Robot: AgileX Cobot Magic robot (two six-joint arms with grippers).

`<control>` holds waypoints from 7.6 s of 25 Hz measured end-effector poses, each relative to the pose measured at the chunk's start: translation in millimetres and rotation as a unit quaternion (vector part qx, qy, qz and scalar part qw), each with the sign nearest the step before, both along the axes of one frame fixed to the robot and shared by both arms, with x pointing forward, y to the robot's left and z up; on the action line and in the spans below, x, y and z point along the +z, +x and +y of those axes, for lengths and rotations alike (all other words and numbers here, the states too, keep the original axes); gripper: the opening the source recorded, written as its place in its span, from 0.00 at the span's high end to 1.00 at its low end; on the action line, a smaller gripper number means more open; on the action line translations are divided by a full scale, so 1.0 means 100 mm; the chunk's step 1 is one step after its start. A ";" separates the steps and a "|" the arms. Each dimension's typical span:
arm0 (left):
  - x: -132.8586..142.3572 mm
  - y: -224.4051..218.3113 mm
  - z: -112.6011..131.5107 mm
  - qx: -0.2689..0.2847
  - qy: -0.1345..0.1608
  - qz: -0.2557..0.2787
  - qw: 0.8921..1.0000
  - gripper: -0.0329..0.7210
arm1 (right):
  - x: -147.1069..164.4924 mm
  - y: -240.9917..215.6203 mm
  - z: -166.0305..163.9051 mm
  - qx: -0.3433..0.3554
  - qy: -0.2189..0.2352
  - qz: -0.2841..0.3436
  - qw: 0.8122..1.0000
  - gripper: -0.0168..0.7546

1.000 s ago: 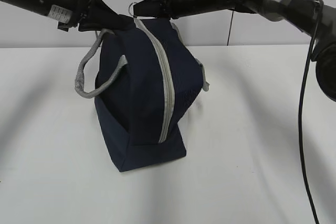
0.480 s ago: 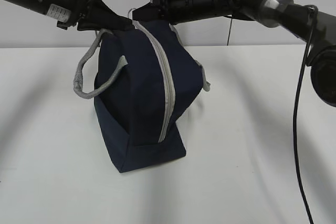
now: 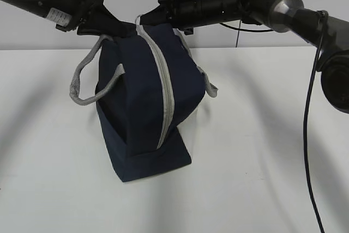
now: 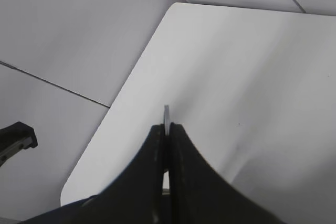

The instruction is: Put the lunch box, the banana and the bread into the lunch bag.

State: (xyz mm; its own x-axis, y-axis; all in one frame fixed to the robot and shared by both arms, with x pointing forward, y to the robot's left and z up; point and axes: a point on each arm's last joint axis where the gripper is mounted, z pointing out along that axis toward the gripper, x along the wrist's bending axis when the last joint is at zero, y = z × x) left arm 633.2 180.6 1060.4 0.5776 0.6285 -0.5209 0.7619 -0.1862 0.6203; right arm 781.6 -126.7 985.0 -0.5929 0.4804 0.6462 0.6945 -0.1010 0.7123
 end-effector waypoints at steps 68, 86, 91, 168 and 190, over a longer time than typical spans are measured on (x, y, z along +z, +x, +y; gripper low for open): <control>0.10 0.04 -0.27 -0.053 0.026 -0.143 0.988 0.94 | -0.36 0.15 -0.12 -0.035 0.011 0.039 0.999 1.00; 0.08 0.03 -0.24 -0.015 0.007 -0.080 0.997 0.40 | 0.44 0.05 -0.21 -0.037 -0.001 -0.062 0.997 0.25; 0.05 0.12 0.06 0.063 0.011 -0.027 0.998 0.37 | 0.78 -0.15 -0.24 -0.014 -0.016 -0.090 0.996 0.25; 0.12 -3.67 1.07 0.295 0.197 -0.143 0.924 0.48 | 1.27 -2.79 -0.49 -0.149 -0.186 -0.203 0.950 0.34; -0.03 -3.83 1.12 0.303 0.215 -0.163 0.914 0.56 | 0.90 -3.24 -0.87 -0.246 -0.233 -0.184 0.923 0.34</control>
